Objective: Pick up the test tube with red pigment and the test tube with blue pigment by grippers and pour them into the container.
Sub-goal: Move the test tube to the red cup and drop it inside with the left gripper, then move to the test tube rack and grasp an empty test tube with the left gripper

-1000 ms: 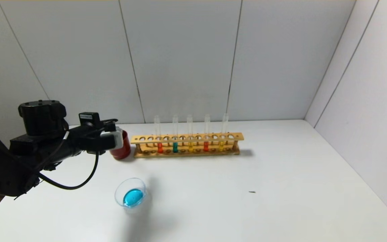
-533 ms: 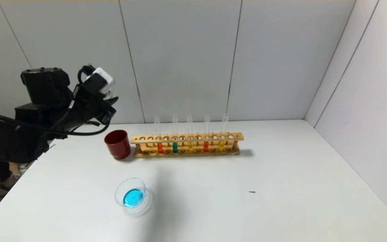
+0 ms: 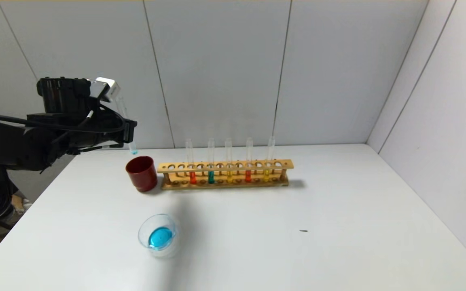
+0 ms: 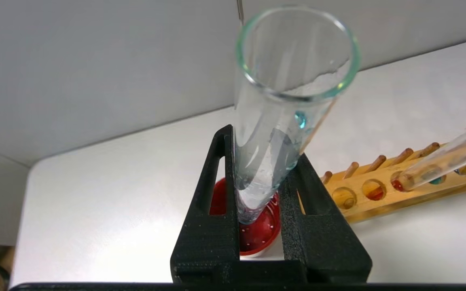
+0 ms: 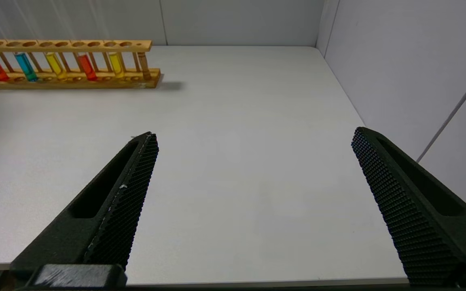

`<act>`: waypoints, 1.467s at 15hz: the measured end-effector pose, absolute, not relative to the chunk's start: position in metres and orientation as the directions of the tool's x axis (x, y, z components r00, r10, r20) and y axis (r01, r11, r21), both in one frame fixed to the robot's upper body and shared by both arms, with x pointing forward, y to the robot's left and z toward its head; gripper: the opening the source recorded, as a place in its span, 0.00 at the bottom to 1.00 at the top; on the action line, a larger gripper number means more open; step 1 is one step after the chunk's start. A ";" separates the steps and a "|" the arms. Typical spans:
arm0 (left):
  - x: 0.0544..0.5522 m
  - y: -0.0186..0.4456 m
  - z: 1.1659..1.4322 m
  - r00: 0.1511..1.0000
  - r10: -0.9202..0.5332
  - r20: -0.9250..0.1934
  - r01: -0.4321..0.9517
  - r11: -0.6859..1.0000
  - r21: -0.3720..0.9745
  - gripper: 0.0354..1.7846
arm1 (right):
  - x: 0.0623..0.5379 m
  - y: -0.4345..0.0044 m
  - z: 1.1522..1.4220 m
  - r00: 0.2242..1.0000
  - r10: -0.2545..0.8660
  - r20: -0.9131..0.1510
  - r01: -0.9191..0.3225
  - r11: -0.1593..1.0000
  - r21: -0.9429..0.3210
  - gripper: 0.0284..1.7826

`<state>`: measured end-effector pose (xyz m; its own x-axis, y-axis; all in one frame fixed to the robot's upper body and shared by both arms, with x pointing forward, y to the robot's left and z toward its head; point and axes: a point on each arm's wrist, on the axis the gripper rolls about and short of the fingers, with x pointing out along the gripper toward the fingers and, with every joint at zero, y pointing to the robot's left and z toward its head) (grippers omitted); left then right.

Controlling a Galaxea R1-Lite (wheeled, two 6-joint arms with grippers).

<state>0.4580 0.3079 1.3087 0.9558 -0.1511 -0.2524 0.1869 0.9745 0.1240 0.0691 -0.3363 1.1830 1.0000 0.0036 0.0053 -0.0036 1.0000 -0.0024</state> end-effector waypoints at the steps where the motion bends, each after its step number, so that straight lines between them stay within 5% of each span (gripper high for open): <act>1: 0.464 0.310 1.303 0.956 -0.146 -0.253 0.180 0.977 0.118 0.17 | 0.069 -0.336 1.183 1.000 0.004 0.005 -0.004 1.000 -0.003 0.98; 16: 0.507 0.311 1.220 0.924 -0.140 -0.356 0.188 0.977 0.104 0.18 | 0.069 -0.336 1.183 1.000 0.004 0.005 -0.004 1.000 -0.003 0.98; 19: 0.508 0.313 1.215 0.921 -0.130 -0.367 0.179 0.978 0.104 0.30 | 0.069 -0.336 1.183 1.000 0.004 0.005 -0.004 1.000 -0.003 0.98; 22: 0.508 0.314 1.211 0.917 -0.125 -0.380 0.176 0.979 0.102 0.57 | 0.069 -0.336 1.183 1.000 0.004 0.005 -0.004 1.000 -0.003 0.98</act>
<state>0.5075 0.3142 1.2110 0.9166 -0.1248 -0.3797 0.1757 0.9791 0.1024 0.0691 -0.3363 1.1830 1.0000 0.0036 0.0053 -0.0036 1.0000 -0.0028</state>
